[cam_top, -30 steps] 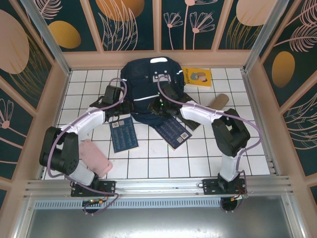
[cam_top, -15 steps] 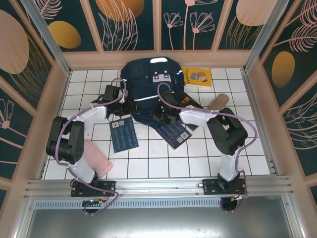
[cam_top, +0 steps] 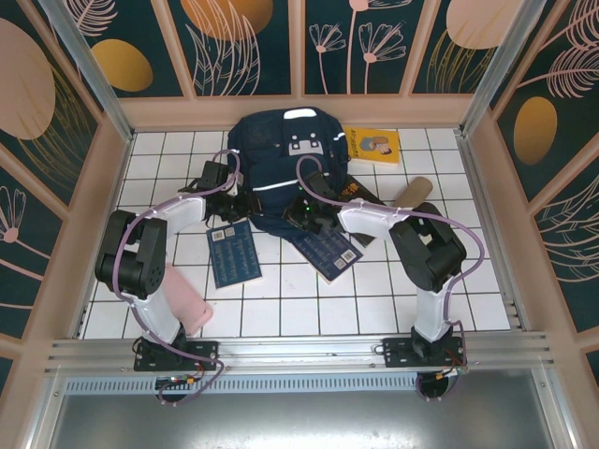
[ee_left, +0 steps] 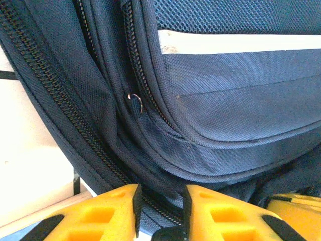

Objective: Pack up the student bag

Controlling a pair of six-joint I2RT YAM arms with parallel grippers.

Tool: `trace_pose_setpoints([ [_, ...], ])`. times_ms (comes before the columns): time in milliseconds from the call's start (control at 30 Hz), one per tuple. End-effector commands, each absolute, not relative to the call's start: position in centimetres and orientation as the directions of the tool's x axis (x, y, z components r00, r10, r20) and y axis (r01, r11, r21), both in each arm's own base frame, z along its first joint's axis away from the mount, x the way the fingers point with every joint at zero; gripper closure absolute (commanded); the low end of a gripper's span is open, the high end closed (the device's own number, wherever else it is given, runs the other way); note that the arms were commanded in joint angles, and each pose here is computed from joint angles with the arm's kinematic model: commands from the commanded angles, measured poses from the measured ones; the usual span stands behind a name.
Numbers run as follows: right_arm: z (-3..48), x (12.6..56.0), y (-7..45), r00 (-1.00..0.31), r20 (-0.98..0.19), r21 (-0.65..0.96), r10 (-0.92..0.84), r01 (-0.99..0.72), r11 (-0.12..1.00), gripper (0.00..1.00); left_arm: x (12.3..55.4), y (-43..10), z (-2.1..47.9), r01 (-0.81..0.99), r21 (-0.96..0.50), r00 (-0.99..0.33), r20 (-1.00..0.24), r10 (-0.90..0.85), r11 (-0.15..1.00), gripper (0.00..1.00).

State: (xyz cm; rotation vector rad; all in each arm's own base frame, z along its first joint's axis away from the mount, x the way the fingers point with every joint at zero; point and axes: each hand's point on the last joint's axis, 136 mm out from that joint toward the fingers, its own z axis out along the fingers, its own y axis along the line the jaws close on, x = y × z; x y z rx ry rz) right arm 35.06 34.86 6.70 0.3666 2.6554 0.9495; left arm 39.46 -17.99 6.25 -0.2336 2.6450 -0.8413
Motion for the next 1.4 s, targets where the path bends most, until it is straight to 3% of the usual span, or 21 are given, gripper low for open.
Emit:
trace_pose_setpoints([
  [0, 4.8, 34.9, 34.3, -0.924, -0.186, 0.594, 0.333, 0.164, 0.787, 0.8, 38.7, -18.7, 7.4, -0.078, -0.631, -0.93, -0.233, -0.283, 0.772, 0.71],
  [1000, 4.6, 34.5, 34.6, -0.927, -0.183, 0.583, 0.327, 0.166, 0.795, 0.8, 37.5, -19.3, 5.8, -0.17, -0.666, -0.94, -0.112, -0.322, 0.726, 0.76],
  [1167, 5.2, 34.6, 34.6, -0.924, -0.196, 0.584, 0.329, 0.16, 0.796, 0.8, 37.9, -19.2, 5.8, -0.169, -0.662, -0.937, -0.123, -0.328, 0.73, 1.0],
  [1367, 8.3, 34.6, 33.7, -0.908, -0.248, 0.586, 0.338, 0.137, 0.799, 0.65, 37.7, -18.5, 8.4, -0.089, -0.652, -0.922, -0.232, -0.31, 0.753, 1.0],
])
